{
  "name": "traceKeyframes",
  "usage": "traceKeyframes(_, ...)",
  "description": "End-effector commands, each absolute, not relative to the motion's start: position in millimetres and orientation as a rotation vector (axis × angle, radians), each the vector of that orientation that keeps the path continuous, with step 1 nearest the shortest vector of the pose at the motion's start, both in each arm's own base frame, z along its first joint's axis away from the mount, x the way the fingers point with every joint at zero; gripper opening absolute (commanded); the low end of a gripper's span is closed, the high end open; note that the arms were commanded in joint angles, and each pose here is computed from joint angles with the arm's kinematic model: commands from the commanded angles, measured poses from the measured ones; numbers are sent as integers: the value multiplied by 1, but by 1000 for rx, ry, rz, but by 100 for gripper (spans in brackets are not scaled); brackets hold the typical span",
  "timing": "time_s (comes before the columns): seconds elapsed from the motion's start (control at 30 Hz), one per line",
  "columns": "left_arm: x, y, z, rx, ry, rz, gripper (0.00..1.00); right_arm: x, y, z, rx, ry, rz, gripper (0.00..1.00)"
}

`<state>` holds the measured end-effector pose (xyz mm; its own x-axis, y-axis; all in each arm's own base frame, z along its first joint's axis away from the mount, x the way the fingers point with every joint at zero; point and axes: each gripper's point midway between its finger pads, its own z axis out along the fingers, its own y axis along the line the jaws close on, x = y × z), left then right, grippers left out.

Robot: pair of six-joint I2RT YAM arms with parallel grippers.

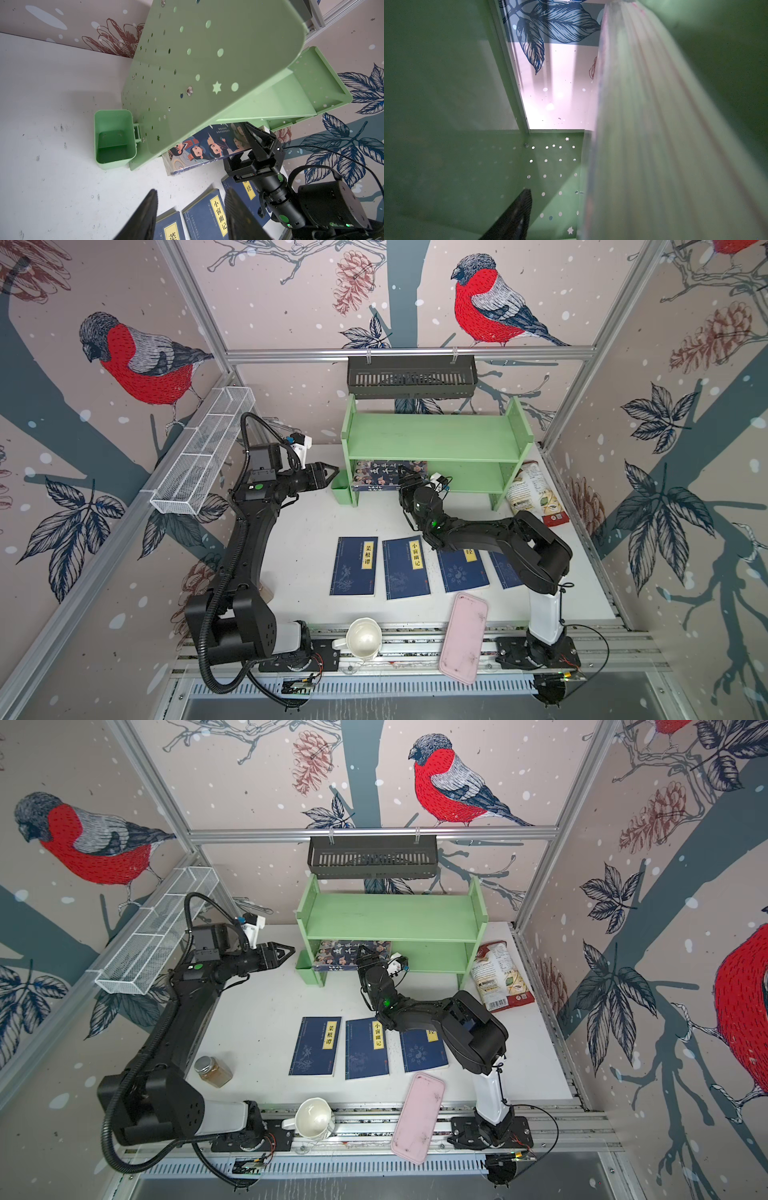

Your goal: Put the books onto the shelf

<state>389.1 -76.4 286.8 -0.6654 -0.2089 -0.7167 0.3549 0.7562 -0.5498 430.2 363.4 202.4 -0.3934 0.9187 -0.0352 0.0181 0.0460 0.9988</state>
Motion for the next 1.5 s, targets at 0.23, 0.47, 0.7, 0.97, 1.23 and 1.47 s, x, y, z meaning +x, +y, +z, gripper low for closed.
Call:
traceKeyframes(0.23,389,-77,290,126,2112,-863,53,423,375,217,1006,1526,1591,76)
traceKeyframes(0.47,387,-70,257,141,2195,-791,53,421,379,220,1009,1560,1601,78)
traceKeyframes(0.7,381,-72,202,272,2321,-750,51,421,377,219,1018,1589,1597,78)
traceKeyframes(0.97,372,-87,166,321,2337,-834,47,422,375,214,1026,1607,1610,78)
traceKeyframes(1.23,369,-115,166,405,2261,-871,48,422,373,209,1035,1624,1633,79)
traceKeyframes(1.47,382,-108,167,261,2215,-821,48,423,367,208,1026,1645,1659,79)
